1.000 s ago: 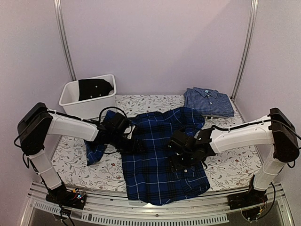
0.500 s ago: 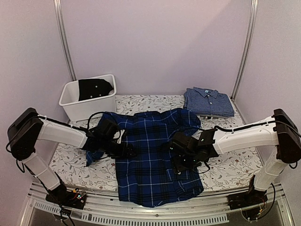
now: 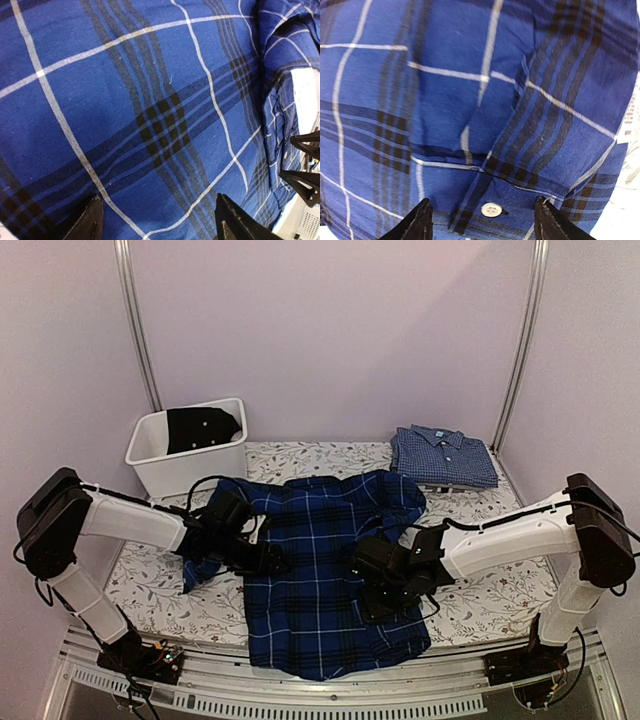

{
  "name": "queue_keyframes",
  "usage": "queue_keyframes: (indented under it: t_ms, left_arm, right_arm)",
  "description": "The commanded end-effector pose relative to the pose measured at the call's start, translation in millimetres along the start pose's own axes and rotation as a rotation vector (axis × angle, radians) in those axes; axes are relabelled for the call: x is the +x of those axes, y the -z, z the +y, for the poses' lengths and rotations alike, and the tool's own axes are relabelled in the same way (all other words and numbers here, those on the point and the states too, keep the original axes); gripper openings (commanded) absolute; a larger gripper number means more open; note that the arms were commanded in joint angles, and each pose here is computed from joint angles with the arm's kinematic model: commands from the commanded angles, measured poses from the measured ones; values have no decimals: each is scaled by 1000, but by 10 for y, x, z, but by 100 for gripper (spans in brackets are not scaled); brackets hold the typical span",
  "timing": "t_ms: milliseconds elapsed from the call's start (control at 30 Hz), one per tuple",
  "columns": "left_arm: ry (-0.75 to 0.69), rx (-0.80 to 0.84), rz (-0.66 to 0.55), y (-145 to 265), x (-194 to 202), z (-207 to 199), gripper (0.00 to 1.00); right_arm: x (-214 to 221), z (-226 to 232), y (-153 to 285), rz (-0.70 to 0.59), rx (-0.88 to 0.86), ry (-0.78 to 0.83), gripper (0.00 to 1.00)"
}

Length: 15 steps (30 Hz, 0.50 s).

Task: Fold and stack the long sleeve shirts
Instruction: Flatten out the crumpled shirt at the center of the board.

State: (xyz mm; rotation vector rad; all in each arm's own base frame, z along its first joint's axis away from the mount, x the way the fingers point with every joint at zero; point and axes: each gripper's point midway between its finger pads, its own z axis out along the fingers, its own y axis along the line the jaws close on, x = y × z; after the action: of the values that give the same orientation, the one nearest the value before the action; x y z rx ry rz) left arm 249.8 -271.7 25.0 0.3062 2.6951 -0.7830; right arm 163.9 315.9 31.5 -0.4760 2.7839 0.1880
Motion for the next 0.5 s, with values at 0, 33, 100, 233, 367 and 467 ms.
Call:
queue_keyframes:
  t_ms: [0, 33, 100, 233, 367, 467]
  left_arm:
    - [45, -108, 121, -56, 313, 325, 77]
    - [46, -109, 122, -56, 316, 324, 77]
    - [44, -107, 122, -49, 319, 321, 77]
    - [43, -110, 122, -44, 320, 327, 77]
    - [43, -112, 123, -38, 316, 325, 77]
    - [43, -115, 122, -31, 313, 329, 77]
  right_arm:
    - [138, -41, -133, 36, 15, -34, 63]
    - [141, -38, -146, 38, 18, -35, 58]
    - [124, -27, -146, 33, 17, -40, 51]
    - [19, -56, -58, 0, 48, -44, 27]
    - [-155, -52, 149, -62, 39, -65, 8]
    - [-301, -56, 284, -101, 25, -79, 0]
